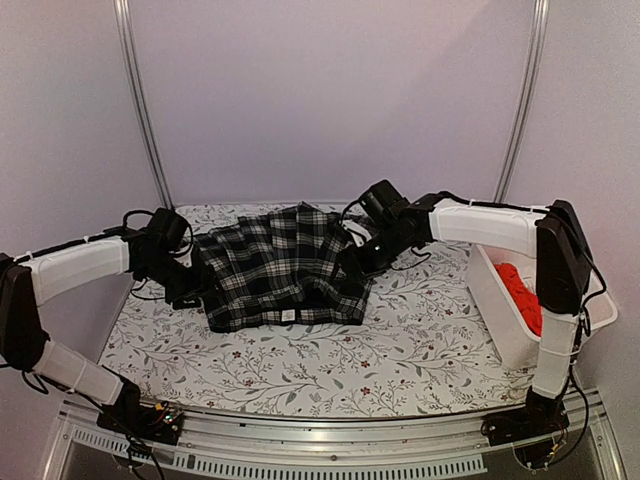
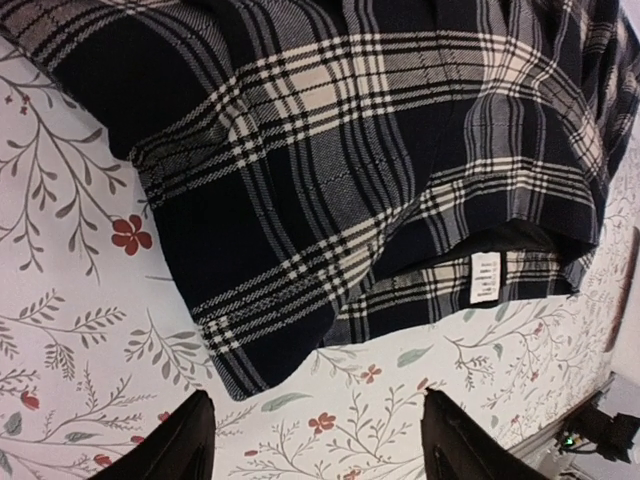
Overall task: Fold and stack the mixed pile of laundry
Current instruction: Pick up the flattened skirt from the center of the board.
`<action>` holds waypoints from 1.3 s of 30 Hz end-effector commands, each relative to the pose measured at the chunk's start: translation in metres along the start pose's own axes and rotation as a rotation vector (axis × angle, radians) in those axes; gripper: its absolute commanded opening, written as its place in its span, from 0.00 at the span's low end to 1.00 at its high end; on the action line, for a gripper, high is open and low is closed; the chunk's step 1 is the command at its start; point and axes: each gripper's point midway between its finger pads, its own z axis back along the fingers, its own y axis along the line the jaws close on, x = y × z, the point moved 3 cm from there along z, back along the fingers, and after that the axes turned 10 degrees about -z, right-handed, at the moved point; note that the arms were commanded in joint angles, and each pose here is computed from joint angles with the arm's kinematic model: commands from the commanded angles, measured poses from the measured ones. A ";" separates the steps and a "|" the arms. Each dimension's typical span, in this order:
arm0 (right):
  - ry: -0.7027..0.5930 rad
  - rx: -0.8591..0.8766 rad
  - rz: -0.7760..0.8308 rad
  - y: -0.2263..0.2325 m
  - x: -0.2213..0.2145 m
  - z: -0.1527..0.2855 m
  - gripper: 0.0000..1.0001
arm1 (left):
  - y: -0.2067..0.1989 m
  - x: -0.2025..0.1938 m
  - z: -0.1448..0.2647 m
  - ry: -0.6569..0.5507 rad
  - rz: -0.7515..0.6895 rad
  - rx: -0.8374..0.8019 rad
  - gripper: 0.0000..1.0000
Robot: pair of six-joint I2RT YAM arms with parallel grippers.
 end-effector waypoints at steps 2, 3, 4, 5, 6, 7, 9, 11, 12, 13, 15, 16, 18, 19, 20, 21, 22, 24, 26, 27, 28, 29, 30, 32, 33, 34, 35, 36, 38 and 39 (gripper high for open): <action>-0.030 -0.093 0.056 0.008 0.017 -0.019 0.62 | 0.007 -0.028 -0.010 0.112 0.052 0.041 0.70; -0.022 -0.110 0.085 0.011 0.017 -0.028 0.63 | 0.007 -0.029 -0.011 0.113 0.058 0.041 0.71; -0.019 -0.122 0.108 0.014 0.018 -0.032 0.64 | 0.006 -0.029 -0.011 0.111 0.059 0.038 0.72; -0.010 -0.134 0.140 0.016 0.019 -0.038 0.65 | 0.003 -0.028 -0.010 0.107 0.060 0.030 0.74; -0.004 -0.148 0.166 0.017 0.020 -0.042 0.66 | 0.001 -0.028 -0.010 0.105 0.052 0.018 0.75; 0.004 -0.170 0.183 0.016 0.020 -0.050 0.67 | -0.002 -0.027 -0.011 0.105 0.037 0.010 0.77; 0.004 -0.208 0.226 0.014 0.022 -0.058 0.68 | -0.005 -0.024 -0.013 0.110 -0.012 0.023 0.77; 0.017 -0.244 0.252 0.009 0.022 -0.067 0.68 | -0.003 -0.022 -0.015 0.123 -0.065 0.090 0.76; 0.025 -0.258 0.257 0.006 0.021 -0.071 0.68 | -0.004 -0.021 -0.015 0.123 -0.095 0.116 0.75; 0.028 -0.264 0.259 0.005 0.021 -0.074 0.68 | -0.003 -0.022 -0.018 0.137 -0.120 0.139 0.75; 0.042 -0.275 0.304 0.003 0.018 -0.081 0.70 | 0.002 -0.025 -0.026 0.178 -0.150 0.182 0.75; 0.048 -0.279 0.318 0.003 0.017 -0.084 0.71 | 0.004 -0.026 -0.032 0.200 -0.167 0.204 0.75; 0.068 -0.292 0.351 0.001 0.012 -0.091 0.72 | 0.003 -0.024 -0.037 0.220 -0.223 0.246 0.76; 0.079 -0.297 0.362 0.001 0.009 -0.095 0.72 | 0.003 -0.023 -0.039 0.232 -0.250 0.265 0.77; 0.088 -0.304 0.374 -0.001 0.007 -0.097 0.72 | 0.001 -0.021 -0.040 0.240 -0.275 0.277 0.78; 0.096 -0.318 0.382 -0.003 0.005 -0.100 0.73 | -0.002 -0.020 -0.042 0.251 -0.298 0.280 0.80; 0.102 -0.328 0.388 -0.006 0.003 -0.102 0.72 | -0.001 -0.017 -0.043 0.247 -0.327 0.307 0.82; 0.102 -0.349 0.391 -0.010 0.003 -0.103 0.70 | -0.003 -0.013 -0.046 0.250 -0.388 0.328 0.84; 0.086 -0.386 0.396 -0.014 0.007 -0.101 0.66 | -0.004 -0.011 -0.051 0.268 -0.440 0.335 0.85; 0.078 -0.403 0.399 -0.016 0.009 -0.100 0.62 | -0.003 -0.010 -0.054 0.281 -0.465 0.341 0.85; 0.072 -0.416 0.403 -0.016 0.011 -0.099 0.58 | -0.002 -0.010 -0.057 0.295 -0.494 0.351 0.85; 0.065 -0.424 0.406 -0.017 0.013 -0.097 0.53 | 0.000 -0.009 -0.060 0.308 -0.515 0.363 0.85; 0.062 -0.431 0.410 -0.018 0.014 -0.097 0.46 | 0.002 -0.009 -0.063 0.318 -0.536 0.373 0.84; 0.059 -0.438 0.413 -0.018 0.015 -0.096 0.32 | 0.003 -0.008 -0.067 0.327 -0.566 0.379 0.81; 0.057 -0.441 0.415 -0.018 0.016 -0.095 0.26 | 0.003 -0.007 -0.068 0.326 -0.580 0.376 0.78; 0.056 -0.441 0.417 -0.018 0.016 -0.095 0.21 | 0.003 -0.006 -0.070 0.327 -0.588 0.373 0.75; 0.054 -0.441 0.416 -0.018 0.017 -0.094 0.18 | 0.003 -0.005 -0.071 0.325 -0.598 0.376 0.72; 0.053 -0.438 0.417 -0.017 0.017 -0.094 0.11 | 0.004 -0.004 -0.072 0.323 -0.603 0.386 0.68; 0.051 -0.432 0.417 -0.016 0.018 -0.093 0.02 | 0.004 -0.001 -0.073 0.318 -0.616 0.396 0.56; 0.051 -0.428 0.418 -0.015 0.018 -0.093 0.00 | 0.003 0.002 -0.073 0.308 -0.620 0.394 0.49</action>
